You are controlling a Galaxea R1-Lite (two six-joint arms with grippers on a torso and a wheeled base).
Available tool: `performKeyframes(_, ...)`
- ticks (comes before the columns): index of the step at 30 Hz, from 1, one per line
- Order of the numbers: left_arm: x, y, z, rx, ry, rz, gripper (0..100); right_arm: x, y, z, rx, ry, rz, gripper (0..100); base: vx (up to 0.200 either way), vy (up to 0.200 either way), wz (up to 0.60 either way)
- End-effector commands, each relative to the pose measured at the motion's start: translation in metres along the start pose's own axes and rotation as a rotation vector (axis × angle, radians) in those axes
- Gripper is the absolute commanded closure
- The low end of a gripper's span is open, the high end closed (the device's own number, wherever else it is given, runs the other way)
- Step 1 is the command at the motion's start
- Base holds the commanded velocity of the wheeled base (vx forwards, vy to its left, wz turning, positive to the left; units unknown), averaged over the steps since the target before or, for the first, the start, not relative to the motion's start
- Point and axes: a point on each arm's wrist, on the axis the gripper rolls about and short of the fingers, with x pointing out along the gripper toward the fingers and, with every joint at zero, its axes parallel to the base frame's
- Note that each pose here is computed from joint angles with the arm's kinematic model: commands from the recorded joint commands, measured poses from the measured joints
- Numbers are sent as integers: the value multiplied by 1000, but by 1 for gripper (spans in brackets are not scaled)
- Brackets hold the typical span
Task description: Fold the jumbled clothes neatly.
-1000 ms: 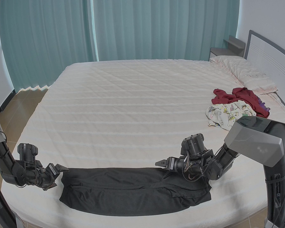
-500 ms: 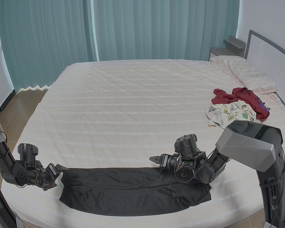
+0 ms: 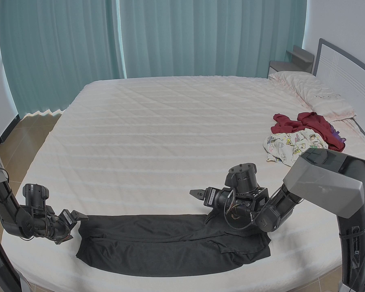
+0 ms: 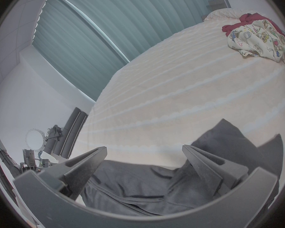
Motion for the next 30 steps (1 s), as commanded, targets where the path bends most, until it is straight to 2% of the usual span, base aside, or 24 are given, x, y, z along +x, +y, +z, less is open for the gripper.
performKeyframes(1, 0, 0, 0, -1, 0, 0, 0, -6, -20, 2, 5, 13, -59, 0, 0, 0, 0)
performKeyframes(4, 0, 0, 0, -1, 0, 0, 0, -19, -46, 6, -24, 28, -128, 0, 0, 0, 0)
performKeyframes(7, 0, 0, 0, -1, 0, 0, 0, -34, -60, 7, -46, 44, -169, 0, 0, 0, 0)
performKeyframes(12, 0, 1, 0, -2, 4, 1, 0, -56, -78, 16, -19, 44, -211, 0, 0, 0, 0)
performKeyframes(14, 0, 1, 0, -2, 4, 1, 0, -56, -79, 15, -16, 47, -214, 0, 0, 0, 0)
performKeyframes(16, 0, 1, 0, -2, 4, 1, 0, -61, -91, 12, 0, 72, -234, 0, 0, 0, 0)
performKeyframes(30, 0, 1, -1, -2, 5, 2, 0, -57, -107, -13, -5, 168, -265, 0, 0, 0, 0)
